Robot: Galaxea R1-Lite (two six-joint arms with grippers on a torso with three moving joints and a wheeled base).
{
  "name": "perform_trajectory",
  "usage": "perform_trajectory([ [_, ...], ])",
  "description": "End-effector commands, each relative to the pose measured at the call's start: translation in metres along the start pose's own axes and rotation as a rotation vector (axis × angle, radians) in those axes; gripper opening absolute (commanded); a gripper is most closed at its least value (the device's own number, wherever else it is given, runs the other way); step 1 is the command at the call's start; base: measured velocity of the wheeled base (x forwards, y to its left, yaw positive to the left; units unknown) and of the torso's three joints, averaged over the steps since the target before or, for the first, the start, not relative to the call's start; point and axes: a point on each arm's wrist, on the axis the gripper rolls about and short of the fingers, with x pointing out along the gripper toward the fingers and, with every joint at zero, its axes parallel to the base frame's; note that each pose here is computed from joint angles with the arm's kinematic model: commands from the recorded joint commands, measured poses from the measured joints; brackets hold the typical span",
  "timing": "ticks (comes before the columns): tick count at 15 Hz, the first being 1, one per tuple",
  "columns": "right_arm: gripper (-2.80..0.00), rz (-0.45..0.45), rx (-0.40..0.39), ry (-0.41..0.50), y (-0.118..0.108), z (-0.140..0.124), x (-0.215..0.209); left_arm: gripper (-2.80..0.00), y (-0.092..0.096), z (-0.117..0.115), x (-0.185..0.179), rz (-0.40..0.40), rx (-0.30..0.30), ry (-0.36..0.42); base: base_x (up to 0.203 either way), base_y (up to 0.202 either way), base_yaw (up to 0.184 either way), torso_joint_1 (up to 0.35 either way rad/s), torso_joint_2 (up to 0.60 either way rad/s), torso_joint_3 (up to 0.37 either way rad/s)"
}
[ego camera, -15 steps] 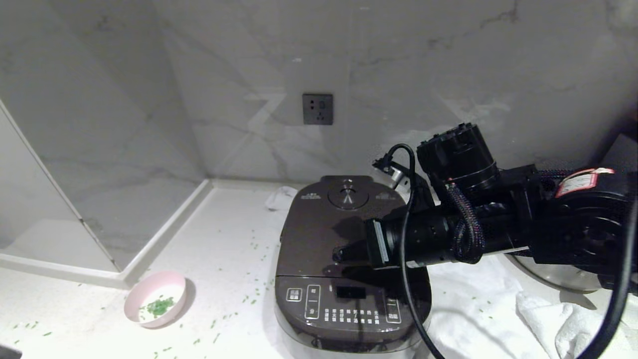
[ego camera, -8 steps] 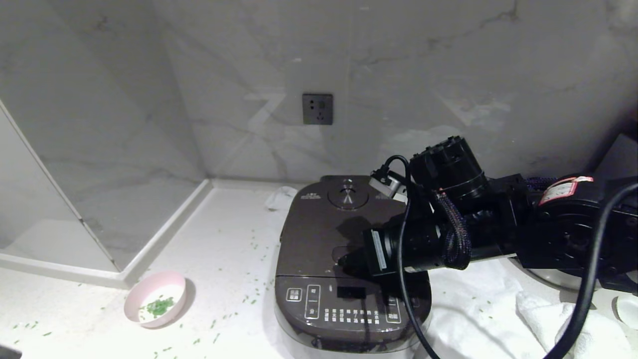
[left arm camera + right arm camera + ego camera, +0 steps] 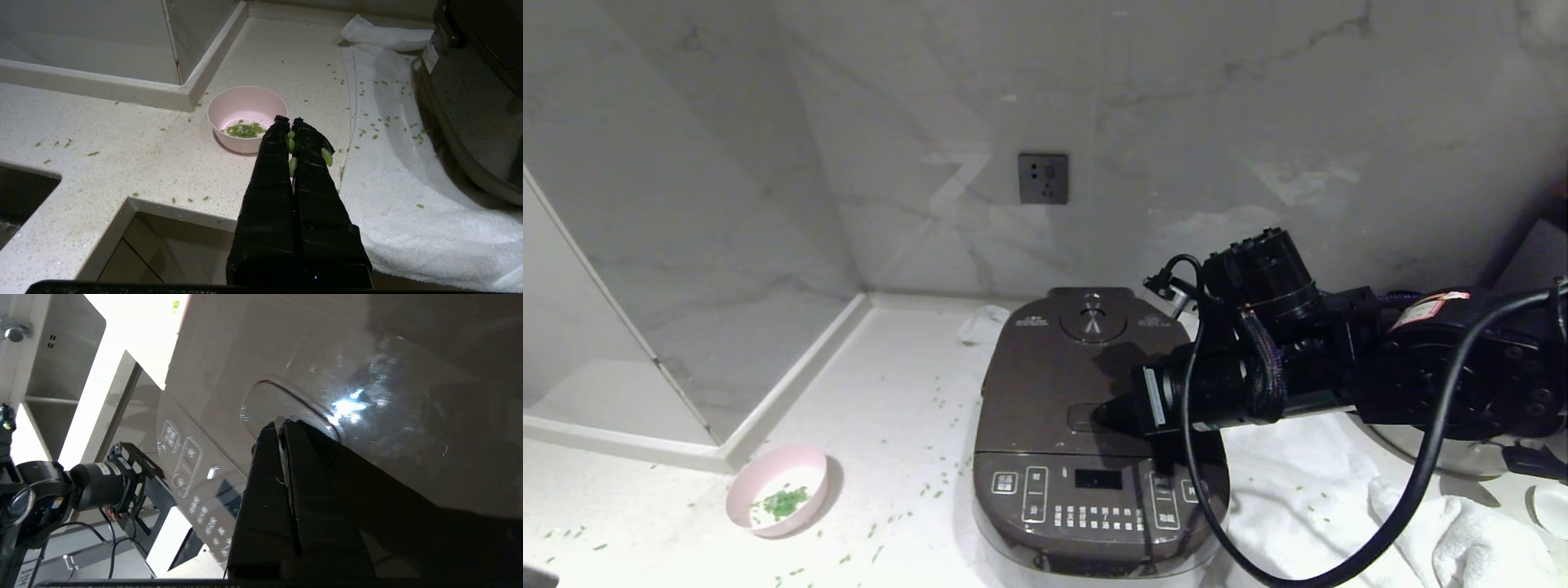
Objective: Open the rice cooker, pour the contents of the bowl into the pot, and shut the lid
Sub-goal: Open the rice cooker
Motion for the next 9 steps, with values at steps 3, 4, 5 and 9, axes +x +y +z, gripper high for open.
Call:
perform_trajectory([
  [3,-2.80,0.010,0.003,0.005,-0.002,-0.002,0.002,-2.80,0.000,0.000,0.000,0.001,0.000,0.001,0.000,0.000,0.000,0.000,0.00,0.000],
  [4,-2.80,0.009,0.004,0.007,-0.002,-0.003,0.002,-2.80,0.000,0.000,0.000,0.001,0.000,0.002,0.000,0.000,0.000,0.000,0.00,0.000],
  [5,-2.80,0.008,0.006,0.011,-0.003,-0.004,0.003,-2.80,0.000,0.000,0.000,0.000,0.000,0.000,0.000,0.000,0.000,0.000,0.00,0.000],
  [9,-2.80,-0.002,0.018,0.037,-0.009,-0.014,0.008,-2.80,0.000,0.000,0.000,0.001,0.000,0.001,0.000,0.000,0.000,0.000,0.00,0.000],
])
